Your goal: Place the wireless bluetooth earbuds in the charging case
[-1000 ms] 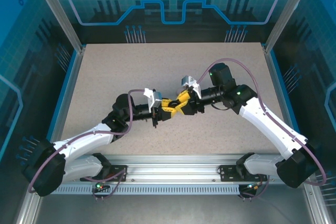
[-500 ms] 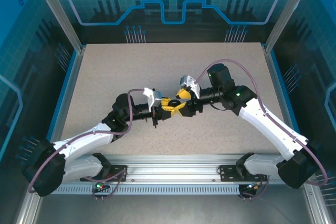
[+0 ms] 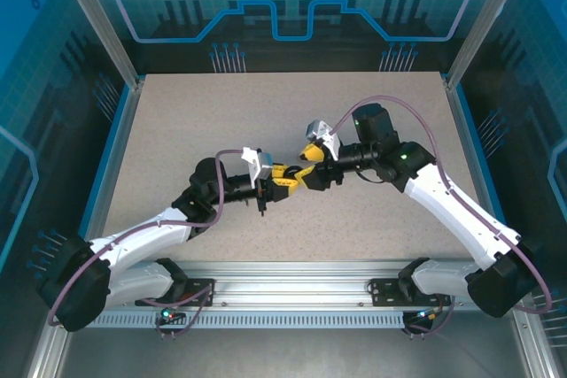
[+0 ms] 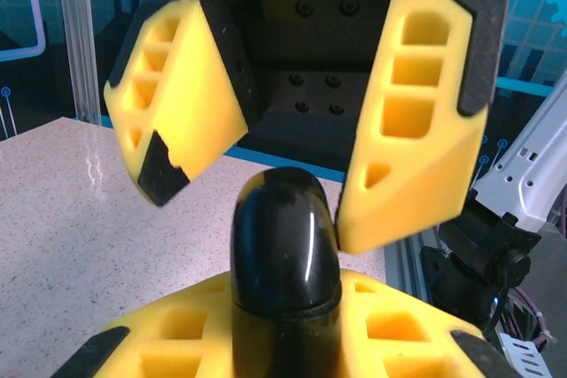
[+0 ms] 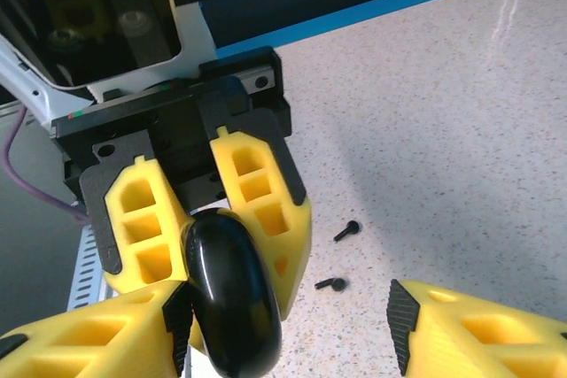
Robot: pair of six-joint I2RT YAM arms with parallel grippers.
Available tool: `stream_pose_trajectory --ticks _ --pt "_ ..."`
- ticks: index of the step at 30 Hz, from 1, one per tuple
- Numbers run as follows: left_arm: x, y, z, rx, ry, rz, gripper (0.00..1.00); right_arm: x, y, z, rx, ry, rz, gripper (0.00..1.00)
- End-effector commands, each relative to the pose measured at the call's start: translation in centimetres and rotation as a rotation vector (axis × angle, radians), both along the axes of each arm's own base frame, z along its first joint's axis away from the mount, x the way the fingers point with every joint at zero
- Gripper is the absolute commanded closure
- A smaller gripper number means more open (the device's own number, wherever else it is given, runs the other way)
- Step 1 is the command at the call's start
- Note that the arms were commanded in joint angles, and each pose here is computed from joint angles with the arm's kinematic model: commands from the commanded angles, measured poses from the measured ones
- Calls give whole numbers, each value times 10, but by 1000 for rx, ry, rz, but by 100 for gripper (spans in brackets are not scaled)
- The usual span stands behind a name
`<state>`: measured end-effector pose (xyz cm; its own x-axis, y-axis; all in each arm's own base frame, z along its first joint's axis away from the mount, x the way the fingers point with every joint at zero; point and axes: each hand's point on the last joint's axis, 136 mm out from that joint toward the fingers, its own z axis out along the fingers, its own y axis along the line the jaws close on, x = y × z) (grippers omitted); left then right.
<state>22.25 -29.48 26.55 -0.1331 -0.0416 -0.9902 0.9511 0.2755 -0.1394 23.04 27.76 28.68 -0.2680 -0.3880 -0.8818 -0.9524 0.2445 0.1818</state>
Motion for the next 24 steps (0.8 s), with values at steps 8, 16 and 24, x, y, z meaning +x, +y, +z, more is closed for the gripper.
stream_pose_trajectory --ticks 8,16,24 --pt "-4 -1 21 -35 -56 -17 92 22 -9 16 9 -34 -90 38" --pt "-4 -1 22 -35 -58 -17 92 31 -12 20 20 -18 -125 38" --pt "1 2 18 -27 -57 25 92 20 -22 43 97 -18 -119 36"
